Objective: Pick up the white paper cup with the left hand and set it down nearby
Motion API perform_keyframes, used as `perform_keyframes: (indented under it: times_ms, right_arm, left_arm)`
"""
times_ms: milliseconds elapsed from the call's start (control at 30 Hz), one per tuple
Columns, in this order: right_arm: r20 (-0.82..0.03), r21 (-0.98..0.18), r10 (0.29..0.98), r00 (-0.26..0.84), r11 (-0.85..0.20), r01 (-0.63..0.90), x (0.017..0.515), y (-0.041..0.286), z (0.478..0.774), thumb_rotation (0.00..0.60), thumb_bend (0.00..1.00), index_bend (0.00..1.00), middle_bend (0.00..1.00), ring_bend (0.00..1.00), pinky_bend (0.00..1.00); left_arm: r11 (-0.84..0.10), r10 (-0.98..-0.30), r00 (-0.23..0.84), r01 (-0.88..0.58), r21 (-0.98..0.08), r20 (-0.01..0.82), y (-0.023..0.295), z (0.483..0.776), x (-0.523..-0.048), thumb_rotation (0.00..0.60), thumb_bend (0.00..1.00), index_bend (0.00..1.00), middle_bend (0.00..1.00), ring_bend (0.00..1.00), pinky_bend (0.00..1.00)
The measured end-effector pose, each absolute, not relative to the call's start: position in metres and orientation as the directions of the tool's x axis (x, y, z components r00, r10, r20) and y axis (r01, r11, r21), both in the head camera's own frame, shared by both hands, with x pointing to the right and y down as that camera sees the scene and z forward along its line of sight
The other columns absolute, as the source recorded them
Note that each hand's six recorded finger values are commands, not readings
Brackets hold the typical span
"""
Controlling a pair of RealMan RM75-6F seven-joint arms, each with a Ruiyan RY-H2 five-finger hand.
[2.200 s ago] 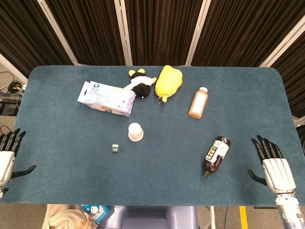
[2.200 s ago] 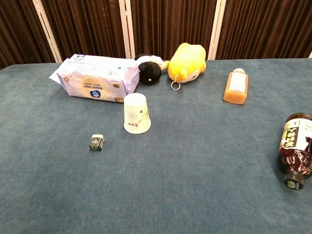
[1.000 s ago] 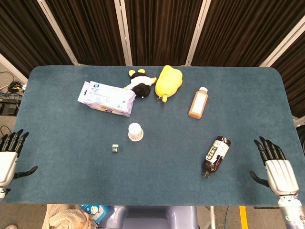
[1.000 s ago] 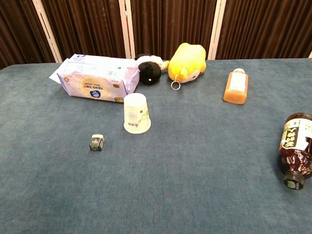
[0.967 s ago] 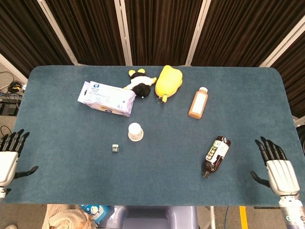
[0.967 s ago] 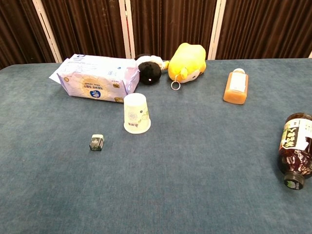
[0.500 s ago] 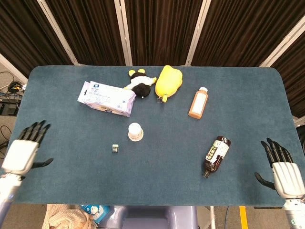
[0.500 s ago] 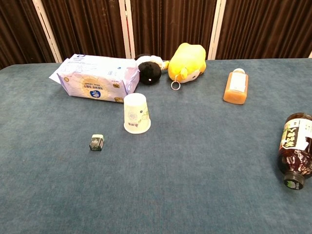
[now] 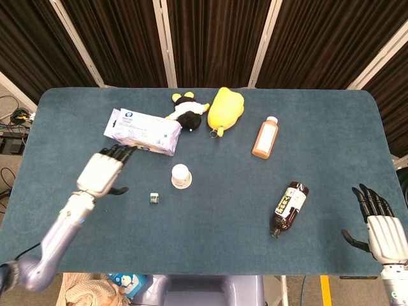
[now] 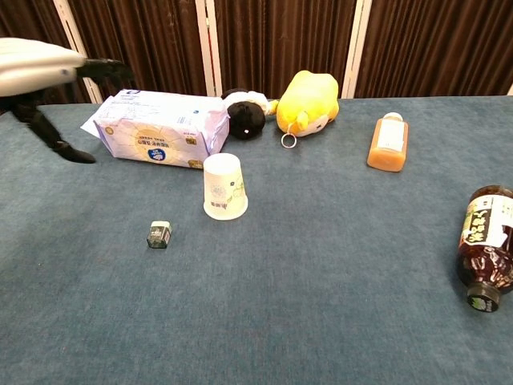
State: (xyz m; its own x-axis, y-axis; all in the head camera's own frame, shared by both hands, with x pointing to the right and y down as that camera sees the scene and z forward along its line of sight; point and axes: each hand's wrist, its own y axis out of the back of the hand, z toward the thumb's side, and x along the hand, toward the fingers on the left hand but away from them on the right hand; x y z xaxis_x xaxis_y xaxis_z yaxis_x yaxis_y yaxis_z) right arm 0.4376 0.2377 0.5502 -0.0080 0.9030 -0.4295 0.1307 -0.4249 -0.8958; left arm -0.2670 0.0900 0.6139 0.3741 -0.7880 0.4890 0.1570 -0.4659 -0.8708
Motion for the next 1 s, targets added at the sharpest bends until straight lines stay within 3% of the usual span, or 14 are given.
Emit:
perform_keyframes:
  times_ms: [467,1000]
  right_arm:
    - [-0.442,-0.886,0.897,-0.015,-0.433,0.166,0.438,0.236,0.55,0.6,0.24,0.0,0.0,0.0,0.11]
    - [-0.446,-0.88,0.895,-0.019,-0.435,0.189,0.439,0.235,0.549,0.6,0.24,0.0,0.0,0.0,0.11]
  left_arm:
    - [-0.526,-0.716,0.418,0.204,-0.826,0.559,0.085,0.663,-0.189,0.6,0.15,0.11,0.17,0.15,0.33]
    - [-0.53,-0.704,0.419,0.227,-0.817,0.573,0.089,0.69,-0.144,0.6,0.27,0.24,0.34,0.27,0.41]
